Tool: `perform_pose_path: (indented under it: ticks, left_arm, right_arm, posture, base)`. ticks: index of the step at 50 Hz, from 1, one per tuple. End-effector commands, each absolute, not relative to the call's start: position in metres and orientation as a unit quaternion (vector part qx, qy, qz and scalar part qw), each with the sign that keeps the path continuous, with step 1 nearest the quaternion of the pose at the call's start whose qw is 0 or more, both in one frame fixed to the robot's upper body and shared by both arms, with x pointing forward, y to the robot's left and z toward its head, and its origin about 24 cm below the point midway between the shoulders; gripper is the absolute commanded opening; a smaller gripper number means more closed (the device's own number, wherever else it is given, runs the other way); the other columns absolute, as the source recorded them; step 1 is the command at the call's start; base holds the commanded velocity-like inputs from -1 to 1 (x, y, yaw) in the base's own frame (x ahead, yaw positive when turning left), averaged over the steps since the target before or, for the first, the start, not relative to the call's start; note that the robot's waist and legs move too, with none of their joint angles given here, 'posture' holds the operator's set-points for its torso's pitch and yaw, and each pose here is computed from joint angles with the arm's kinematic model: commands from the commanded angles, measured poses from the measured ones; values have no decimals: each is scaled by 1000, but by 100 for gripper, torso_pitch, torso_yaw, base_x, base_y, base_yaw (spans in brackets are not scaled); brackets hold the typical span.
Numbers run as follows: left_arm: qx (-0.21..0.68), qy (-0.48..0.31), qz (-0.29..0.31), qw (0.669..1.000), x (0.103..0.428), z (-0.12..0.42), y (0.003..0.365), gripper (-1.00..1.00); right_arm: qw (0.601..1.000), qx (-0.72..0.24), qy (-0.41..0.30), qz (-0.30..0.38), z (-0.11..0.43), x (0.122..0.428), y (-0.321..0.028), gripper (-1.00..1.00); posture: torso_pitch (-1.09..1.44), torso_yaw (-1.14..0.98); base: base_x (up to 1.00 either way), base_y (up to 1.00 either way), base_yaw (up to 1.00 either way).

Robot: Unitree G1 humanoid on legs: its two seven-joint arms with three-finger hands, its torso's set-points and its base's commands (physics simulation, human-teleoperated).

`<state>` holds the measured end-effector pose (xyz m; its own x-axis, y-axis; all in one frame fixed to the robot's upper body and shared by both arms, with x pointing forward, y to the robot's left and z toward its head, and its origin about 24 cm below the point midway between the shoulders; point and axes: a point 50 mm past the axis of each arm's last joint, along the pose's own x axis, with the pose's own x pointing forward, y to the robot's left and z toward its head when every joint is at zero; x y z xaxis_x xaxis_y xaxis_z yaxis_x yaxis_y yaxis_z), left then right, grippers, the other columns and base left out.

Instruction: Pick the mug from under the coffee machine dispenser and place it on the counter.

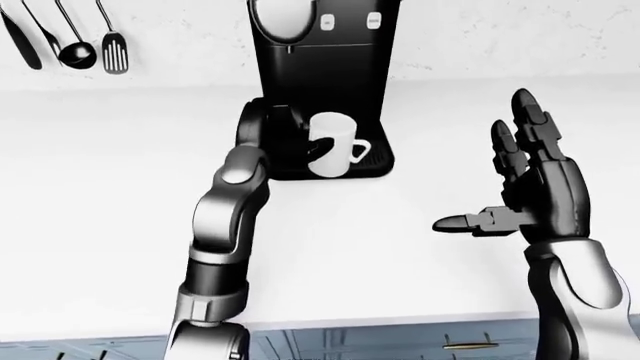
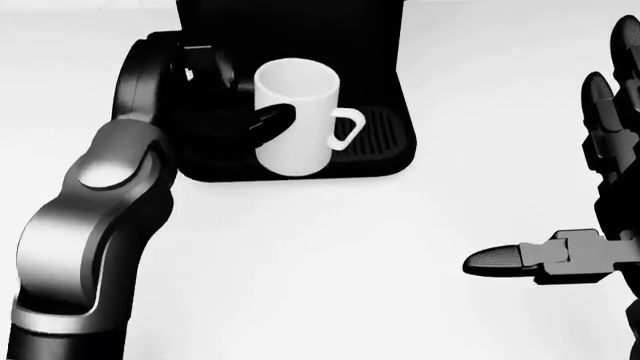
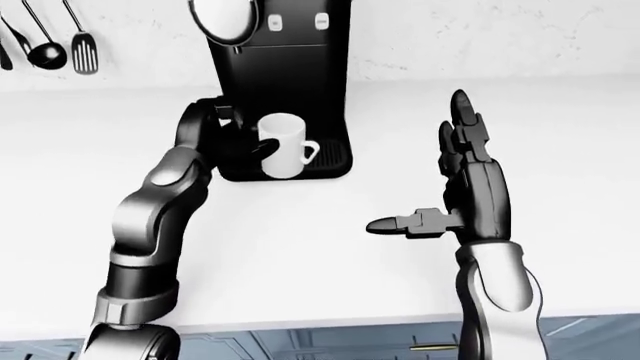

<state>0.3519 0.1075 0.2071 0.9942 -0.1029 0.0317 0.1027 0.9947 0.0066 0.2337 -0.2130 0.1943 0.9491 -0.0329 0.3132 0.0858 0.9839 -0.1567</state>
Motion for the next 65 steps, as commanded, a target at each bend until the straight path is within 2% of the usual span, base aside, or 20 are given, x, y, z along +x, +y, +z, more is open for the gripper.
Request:
perform_pose_path:
  ticks: [1,10,26,39,53,65]
  left_arm:
    - [-9,-65,-57,996,342,231,107,-100]
    - [-13,-93,-52,994,314,255,121,-100]
    - [-30,-103,26,994,323,251,181,-100]
    - [-37,-131,53,989,303,269,207,-100]
    - [-35,-155,104,982,313,267,245,-100]
    - [-27,-168,131,977,329,267,261,-100]
  right_arm:
    - [976,-95,-194,-31,207,230,-212,100]
    - [976,-96,-194,-31,208,230,-211,100]
    - [975,-97,-195,-30,210,230,-210,100]
    - [976,-99,-194,-31,209,230,-210,100]
    - [975,-101,-194,-31,209,231,-210,100]
    - [975,-101,-194,-31,209,231,-210,100]
  posture:
    - [0,0]
    - [0,0]
    - [0,0]
    - [0,0]
    - [0,0]
    - [0,0]
  base:
    - [0,0,0]
    - [0,0,0]
    - [0,0,0]
    - [0,0,0]
    - [0,0,0]
    - [0,0,0]
